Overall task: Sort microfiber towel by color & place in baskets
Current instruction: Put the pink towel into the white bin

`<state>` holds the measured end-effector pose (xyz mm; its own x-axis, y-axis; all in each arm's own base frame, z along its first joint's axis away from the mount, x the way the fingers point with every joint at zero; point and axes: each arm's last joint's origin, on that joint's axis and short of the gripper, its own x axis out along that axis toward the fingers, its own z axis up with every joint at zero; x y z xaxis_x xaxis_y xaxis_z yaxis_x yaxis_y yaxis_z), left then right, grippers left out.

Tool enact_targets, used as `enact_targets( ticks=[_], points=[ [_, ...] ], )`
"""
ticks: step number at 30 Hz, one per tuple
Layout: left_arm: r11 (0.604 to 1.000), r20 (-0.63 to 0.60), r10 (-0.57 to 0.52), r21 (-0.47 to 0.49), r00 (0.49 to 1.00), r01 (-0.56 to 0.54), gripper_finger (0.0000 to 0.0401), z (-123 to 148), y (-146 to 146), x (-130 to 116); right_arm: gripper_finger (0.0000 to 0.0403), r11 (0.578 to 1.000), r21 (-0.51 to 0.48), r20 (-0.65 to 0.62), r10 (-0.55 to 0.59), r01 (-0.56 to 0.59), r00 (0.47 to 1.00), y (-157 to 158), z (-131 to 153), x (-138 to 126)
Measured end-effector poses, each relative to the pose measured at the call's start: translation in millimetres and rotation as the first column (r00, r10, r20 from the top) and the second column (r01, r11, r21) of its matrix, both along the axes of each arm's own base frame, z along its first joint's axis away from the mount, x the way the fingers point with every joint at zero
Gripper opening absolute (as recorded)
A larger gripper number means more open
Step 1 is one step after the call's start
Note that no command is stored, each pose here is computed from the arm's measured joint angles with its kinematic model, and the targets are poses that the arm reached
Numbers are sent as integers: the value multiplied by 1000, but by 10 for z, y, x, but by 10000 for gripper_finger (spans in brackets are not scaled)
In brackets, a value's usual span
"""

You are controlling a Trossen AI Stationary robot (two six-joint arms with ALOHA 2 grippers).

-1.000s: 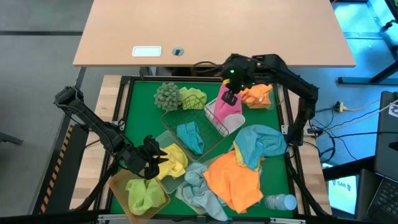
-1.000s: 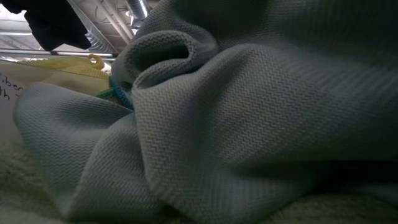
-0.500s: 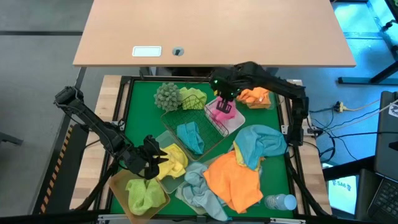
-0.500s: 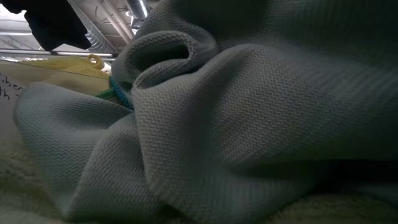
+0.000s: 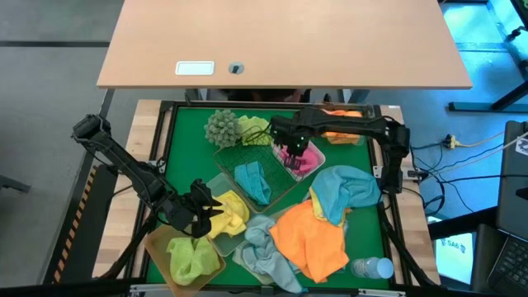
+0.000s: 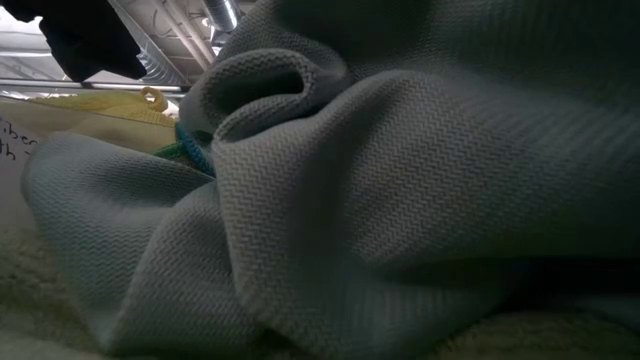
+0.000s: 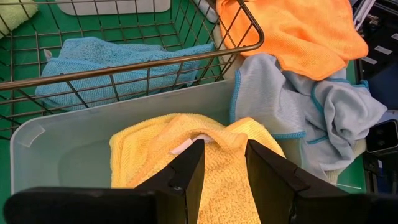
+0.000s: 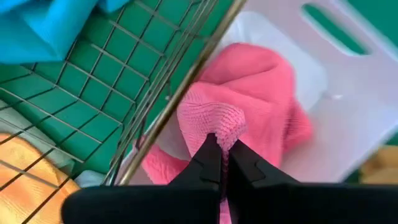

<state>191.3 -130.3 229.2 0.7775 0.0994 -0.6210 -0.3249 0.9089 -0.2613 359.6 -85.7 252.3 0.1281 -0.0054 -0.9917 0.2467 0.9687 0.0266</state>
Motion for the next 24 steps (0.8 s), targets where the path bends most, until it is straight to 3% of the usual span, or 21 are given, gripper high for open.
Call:
enact_targets(
  ticks=[6, 15, 19, 24],
  points=[
    [1000, 0, 0, 0, 1000, 0, 112, 0, 0, 0, 10, 1000, -19, -35, 19, -19, 999, 2, -200, -41],
    [1000, 0, 0, 0, 1000, 0, 112, 0, 0, 0, 47, 999, -28, -31, 18, -18, 999, -1, -214, -37],
    [1000, 0, 0, 0, 1000, 0, 112, 0, 0, 0, 86, 999, -28, -31, 18, -19, 999, -1, -214, -37],
    [1000, 0, 0, -1, 1000, 0, 112, 0, -1, 0, 162, 999, -34, -33, 17, -18, 999, -3, -213, -38]
  ],
)
